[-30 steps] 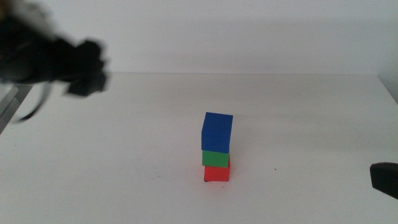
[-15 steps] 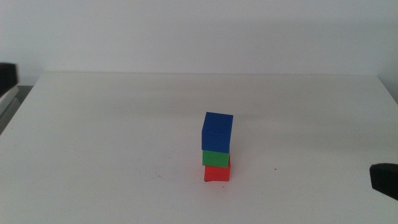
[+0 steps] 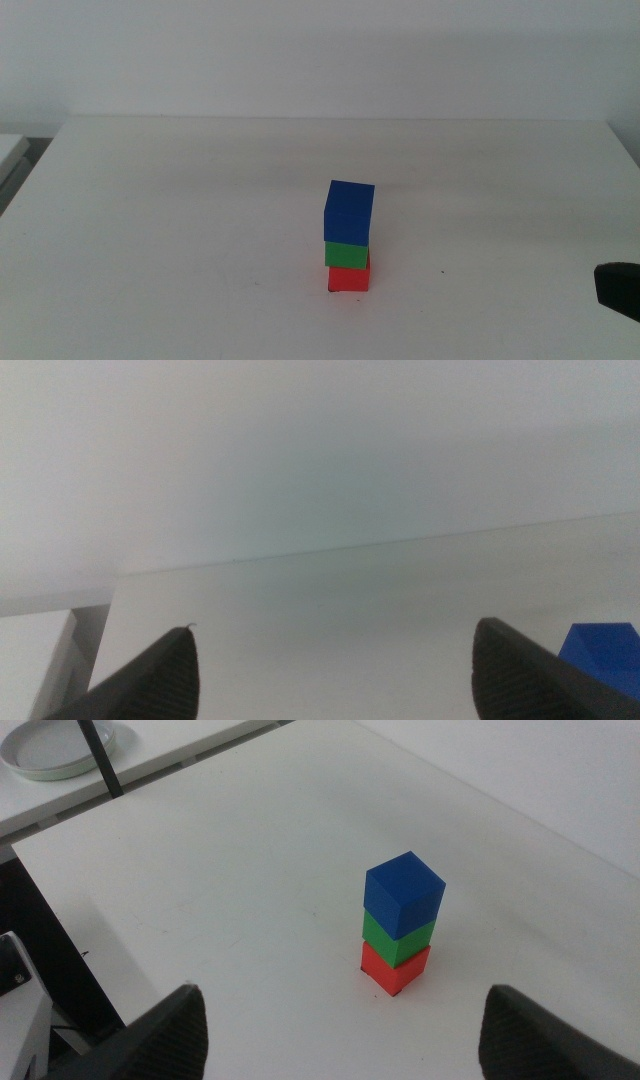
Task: Stack red cubes first, then green, then blue cubes in a specific spot.
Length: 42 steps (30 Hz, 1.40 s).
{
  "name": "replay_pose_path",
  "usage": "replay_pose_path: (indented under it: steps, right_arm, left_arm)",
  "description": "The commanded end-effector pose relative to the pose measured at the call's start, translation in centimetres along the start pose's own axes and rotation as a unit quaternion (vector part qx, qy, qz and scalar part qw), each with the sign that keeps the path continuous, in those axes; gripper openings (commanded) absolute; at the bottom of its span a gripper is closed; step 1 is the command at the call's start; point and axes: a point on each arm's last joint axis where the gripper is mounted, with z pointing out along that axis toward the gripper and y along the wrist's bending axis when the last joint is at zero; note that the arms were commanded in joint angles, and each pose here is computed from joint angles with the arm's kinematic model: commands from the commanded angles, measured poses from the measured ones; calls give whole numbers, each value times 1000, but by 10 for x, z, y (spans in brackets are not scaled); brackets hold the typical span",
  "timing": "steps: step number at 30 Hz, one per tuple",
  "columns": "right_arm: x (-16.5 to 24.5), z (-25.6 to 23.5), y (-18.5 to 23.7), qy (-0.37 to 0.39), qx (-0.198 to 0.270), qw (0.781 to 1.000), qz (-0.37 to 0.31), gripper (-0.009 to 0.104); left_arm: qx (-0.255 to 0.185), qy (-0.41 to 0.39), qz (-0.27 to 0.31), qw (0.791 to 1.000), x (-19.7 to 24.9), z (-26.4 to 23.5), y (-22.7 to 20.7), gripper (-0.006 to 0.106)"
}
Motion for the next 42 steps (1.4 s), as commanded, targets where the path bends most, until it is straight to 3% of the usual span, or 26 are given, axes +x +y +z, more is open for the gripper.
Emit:
replay_pose_path:
  steps: [1, 6, 12, 16, 18, 23, 27, 36, 40, 42]
  right_arm:
    - [0, -1, -1, -5, 4, 1000, -2, 84]
    - [0, 0, 0, -4, 2, 1000, -1, 84]
    - [21, 24, -19, -52, 105, 989, -94, 84]
    - [55, 41, -20, -25, 87, 996, 19, 84]
    - [71, 48, -27, -29, 114, 992, 46, 84]
    - [105, 45, -48, -109, 232, 964, 65, 84]
    - [134, 32, -51, -124, 308, 939, 86, 84]
    - [192, 23, -37, -188, 408, 889, 92, 84]
    - [207, 32, -39, -169, 415, 888, 106, 84]
    - [209, 33, -39, -164, 416, 888, 105, 84]
  left_arm:
    - [-1, -11, -1, 1000, -2, -2, 0, 93]
    - [-1, -3, -2, 1000, 3, 2, 0, 93]
    - [-10, -4, -9, 1000, 33, 14, 3, 93]
    - [-32, -75, -9, 997, 78, 12, 5, 93]
    - [-45, -93, 7, 995, 100, 10, 6, 93]
    - [-48, -107, 18, 993, 147, 2, 4, 93]
    - [-49, -93, 16, 994, 175, 12, 5, 93]
    - [-57, -77, 11, 995, 204, 28, 8, 93]
    - [-67, -123, 13, 990, 202, 29, 10, 93]
    - [-65, -109, 12, 992, 204, 30, 10, 93]
